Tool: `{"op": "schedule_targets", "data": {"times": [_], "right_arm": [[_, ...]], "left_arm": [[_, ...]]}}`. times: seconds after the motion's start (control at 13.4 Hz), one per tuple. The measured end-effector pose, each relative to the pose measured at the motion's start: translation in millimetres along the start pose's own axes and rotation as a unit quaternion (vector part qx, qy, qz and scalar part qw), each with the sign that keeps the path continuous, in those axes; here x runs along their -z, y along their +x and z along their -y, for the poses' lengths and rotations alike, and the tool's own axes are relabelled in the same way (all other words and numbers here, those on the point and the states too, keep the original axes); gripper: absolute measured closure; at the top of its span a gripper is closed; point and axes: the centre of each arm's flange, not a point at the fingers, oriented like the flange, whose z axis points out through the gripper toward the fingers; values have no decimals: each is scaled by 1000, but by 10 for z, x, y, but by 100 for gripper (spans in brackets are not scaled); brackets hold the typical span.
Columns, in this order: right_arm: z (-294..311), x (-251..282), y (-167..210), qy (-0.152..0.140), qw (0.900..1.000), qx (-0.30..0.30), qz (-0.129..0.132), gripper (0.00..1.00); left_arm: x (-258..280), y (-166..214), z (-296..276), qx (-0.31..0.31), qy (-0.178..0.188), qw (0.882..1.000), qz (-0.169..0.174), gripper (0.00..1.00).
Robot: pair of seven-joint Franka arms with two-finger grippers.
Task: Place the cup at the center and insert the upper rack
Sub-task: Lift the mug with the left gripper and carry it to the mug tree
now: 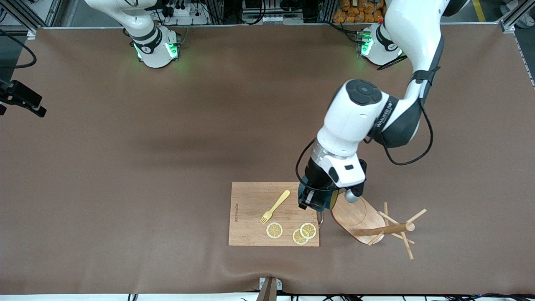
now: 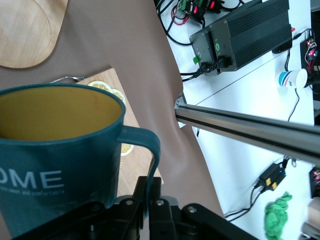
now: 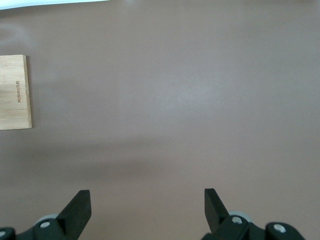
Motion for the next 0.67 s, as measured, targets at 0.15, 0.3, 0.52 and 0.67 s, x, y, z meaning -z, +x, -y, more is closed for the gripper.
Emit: {"op": "schedule_targets", "data": {"times": [0.15,0.3,0.52,0.67], "right_arm": [[-1,0,0,0,1000,0,0,0],[-1,0,0,0,1000,0,0,0],[-1,0,0,0,1000,0,0,0],[-2,0,0,0,1000,0,0,0]], "left_arm": [[11,378,-37,39,0,999,4,95],[23,776,-49,80,0,997,15,95],[-12,1026,-23,127,5,991,40,95],[-75,1107,6,141,8,989,46,95]]}}
